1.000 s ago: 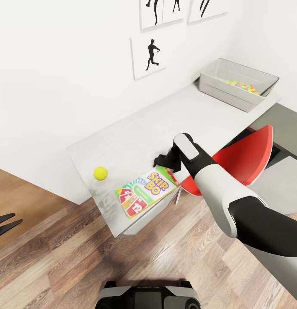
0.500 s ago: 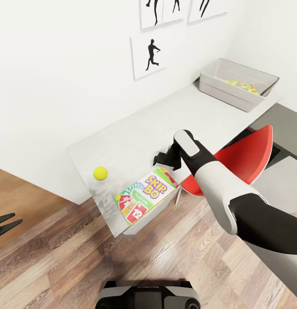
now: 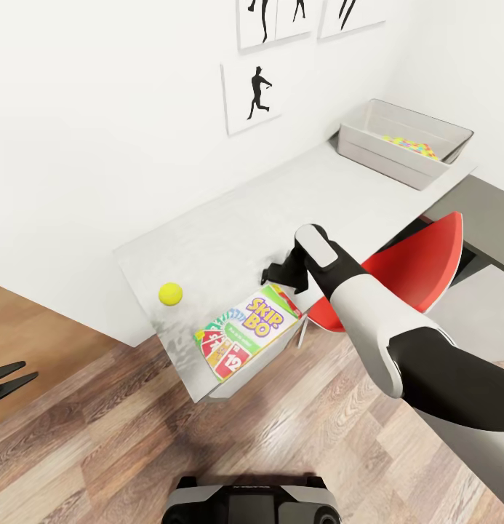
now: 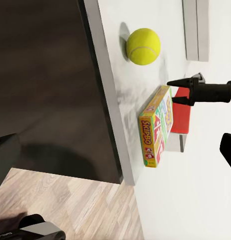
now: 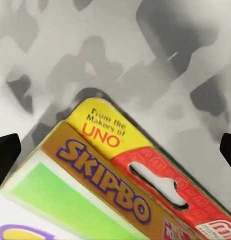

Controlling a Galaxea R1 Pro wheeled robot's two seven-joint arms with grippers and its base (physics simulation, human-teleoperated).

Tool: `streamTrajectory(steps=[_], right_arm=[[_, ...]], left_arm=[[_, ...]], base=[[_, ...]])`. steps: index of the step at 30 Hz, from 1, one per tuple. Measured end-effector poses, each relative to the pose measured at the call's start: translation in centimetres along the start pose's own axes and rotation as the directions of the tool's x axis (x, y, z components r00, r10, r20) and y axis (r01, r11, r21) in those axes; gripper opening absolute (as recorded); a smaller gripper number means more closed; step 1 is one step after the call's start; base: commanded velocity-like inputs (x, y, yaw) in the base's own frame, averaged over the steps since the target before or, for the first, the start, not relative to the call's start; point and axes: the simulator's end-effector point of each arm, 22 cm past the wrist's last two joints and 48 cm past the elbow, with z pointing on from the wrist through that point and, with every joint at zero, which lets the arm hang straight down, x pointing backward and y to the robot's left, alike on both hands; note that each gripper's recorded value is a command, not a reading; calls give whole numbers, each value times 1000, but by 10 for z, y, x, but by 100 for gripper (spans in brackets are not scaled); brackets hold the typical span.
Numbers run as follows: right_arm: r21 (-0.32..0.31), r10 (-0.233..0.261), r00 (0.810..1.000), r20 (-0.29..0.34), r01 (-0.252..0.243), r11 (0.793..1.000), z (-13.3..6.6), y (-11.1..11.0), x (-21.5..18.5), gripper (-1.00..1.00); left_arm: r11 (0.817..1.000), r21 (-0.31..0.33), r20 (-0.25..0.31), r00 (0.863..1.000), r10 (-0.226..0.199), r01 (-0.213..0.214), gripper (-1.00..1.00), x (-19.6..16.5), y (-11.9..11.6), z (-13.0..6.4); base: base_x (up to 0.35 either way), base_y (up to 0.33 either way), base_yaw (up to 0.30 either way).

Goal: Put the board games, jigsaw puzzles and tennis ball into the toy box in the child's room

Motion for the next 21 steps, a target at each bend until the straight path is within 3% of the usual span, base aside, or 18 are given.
streamTrajectory(steps=[21], right_arm=[[8,-7,1000,-8,7,1000,2,-2,2,100]], left_arm=[[1000,0,0,1000,0,0,100,0,0,0]], base=[[-10,16,0]])
